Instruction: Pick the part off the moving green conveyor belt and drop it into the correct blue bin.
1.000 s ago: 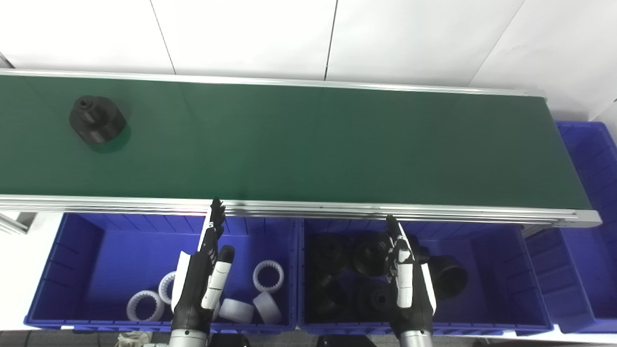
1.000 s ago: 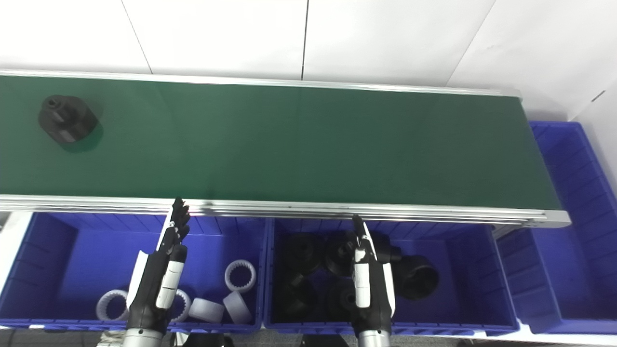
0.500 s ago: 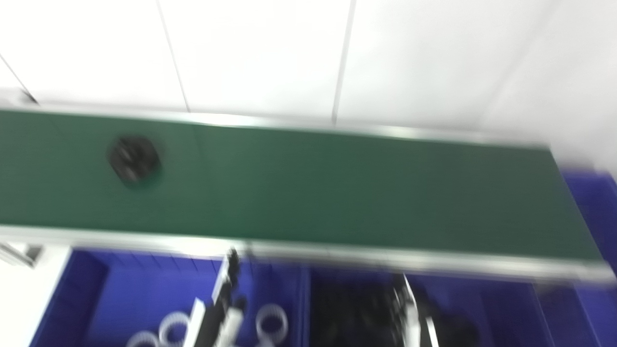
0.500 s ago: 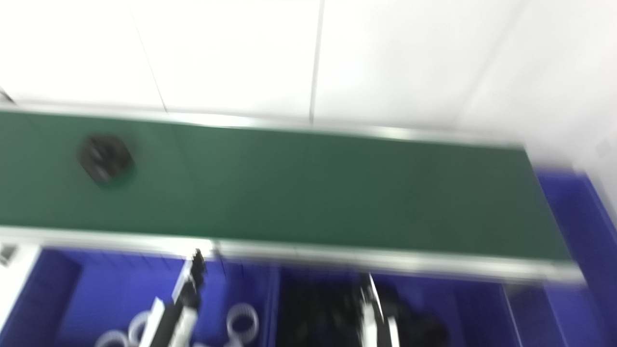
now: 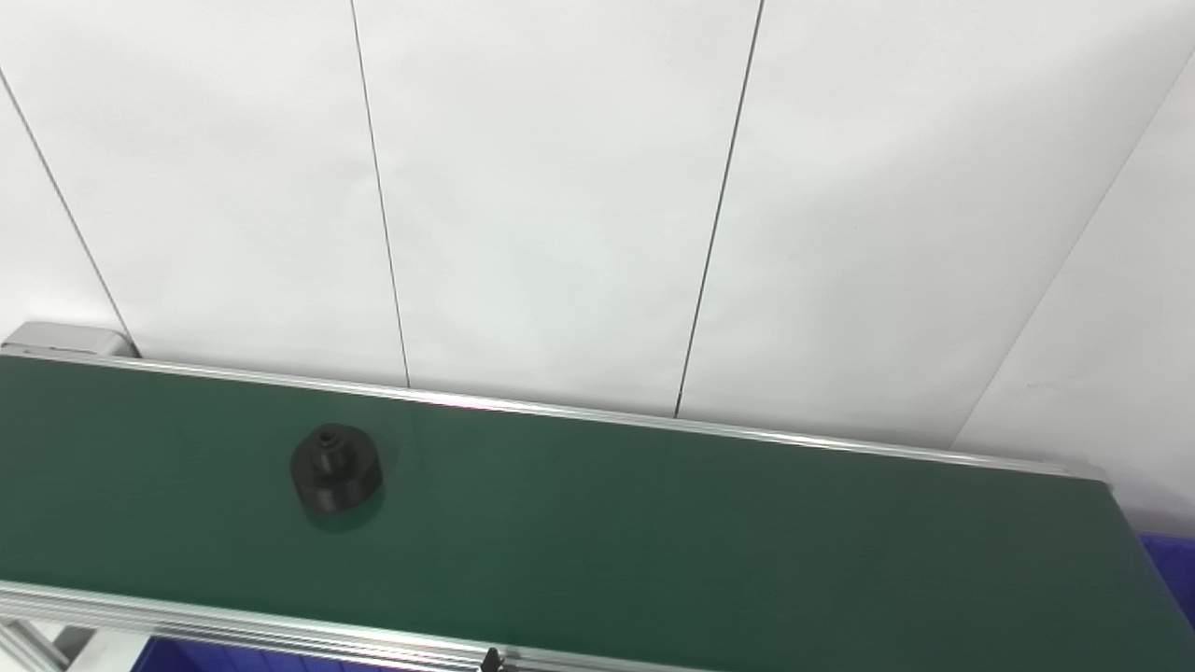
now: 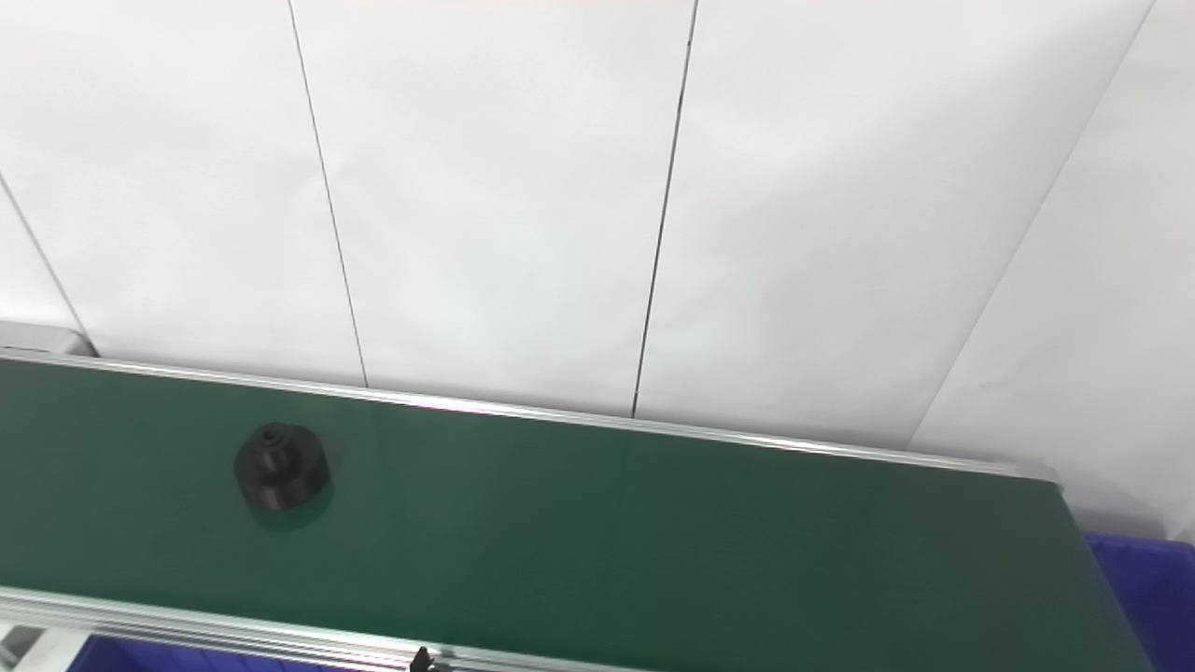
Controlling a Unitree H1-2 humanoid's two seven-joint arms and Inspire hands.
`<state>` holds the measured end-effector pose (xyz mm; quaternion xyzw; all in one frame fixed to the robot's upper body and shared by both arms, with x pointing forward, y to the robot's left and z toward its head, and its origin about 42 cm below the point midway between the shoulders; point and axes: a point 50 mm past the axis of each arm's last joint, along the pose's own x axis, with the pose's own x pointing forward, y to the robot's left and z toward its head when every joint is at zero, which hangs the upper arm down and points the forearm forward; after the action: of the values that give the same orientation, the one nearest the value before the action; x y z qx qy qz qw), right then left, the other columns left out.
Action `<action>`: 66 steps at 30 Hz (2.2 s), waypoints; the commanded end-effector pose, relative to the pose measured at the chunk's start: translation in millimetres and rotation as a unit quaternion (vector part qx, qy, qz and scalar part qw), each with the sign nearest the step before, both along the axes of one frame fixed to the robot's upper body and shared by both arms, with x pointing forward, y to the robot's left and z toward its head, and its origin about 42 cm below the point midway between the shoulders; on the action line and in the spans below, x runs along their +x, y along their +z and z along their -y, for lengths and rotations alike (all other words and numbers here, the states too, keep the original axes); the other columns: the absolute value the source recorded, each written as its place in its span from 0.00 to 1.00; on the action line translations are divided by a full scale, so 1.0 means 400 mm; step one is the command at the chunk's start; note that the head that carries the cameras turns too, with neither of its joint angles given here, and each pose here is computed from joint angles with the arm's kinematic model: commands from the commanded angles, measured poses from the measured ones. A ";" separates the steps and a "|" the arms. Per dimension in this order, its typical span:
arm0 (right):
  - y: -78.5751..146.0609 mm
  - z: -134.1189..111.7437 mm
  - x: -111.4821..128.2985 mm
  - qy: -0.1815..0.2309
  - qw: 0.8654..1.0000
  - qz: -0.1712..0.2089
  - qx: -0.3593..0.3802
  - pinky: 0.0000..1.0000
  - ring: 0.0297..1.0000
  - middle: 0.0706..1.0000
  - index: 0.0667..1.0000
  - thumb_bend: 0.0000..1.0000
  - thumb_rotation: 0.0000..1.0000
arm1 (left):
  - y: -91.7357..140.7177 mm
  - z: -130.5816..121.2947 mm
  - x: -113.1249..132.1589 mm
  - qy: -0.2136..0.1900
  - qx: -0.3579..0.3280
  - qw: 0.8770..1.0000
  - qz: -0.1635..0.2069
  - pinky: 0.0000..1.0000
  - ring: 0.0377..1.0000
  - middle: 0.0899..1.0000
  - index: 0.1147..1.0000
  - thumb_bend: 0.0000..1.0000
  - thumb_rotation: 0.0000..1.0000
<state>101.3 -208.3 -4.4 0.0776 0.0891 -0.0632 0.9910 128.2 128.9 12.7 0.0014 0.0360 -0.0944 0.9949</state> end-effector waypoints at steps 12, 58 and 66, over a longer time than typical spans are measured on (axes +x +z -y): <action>0.317 0.051 0.174 0.094 0.947 0.240 -0.192 0.76 0.93 0.98 0.98 0.87 0.69 | 0.047 0.075 0.025 -0.006 -0.007 0.999 0.036 1.00 1.00 1.00 1.00 0.59 1.00; 0.584 -0.546 0.946 0.370 0.620 0.192 -0.664 0.62 0.88 0.96 0.87 1.00 0.25 | 0.093 0.238 0.048 -0.053 0.000 0.998 0.032 1.00 1.00 1.00 1.00 0.55 0.92; 0.517 -0.544 0.934 0.391 0.618 0.163 -0.662 0.57 0.84 0.94 0.86 1.00 0.24 | 0.105 0.247 0.042 -0.061 0.001 0.998 0.032 1.00 1.00 1.00 1.00 0.56 0.90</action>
<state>471.6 -17.5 165.7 -0.6377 -0.0378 0.3006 0.7082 134.0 121.0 16.4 0.1013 0.0378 -0.1239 0.9864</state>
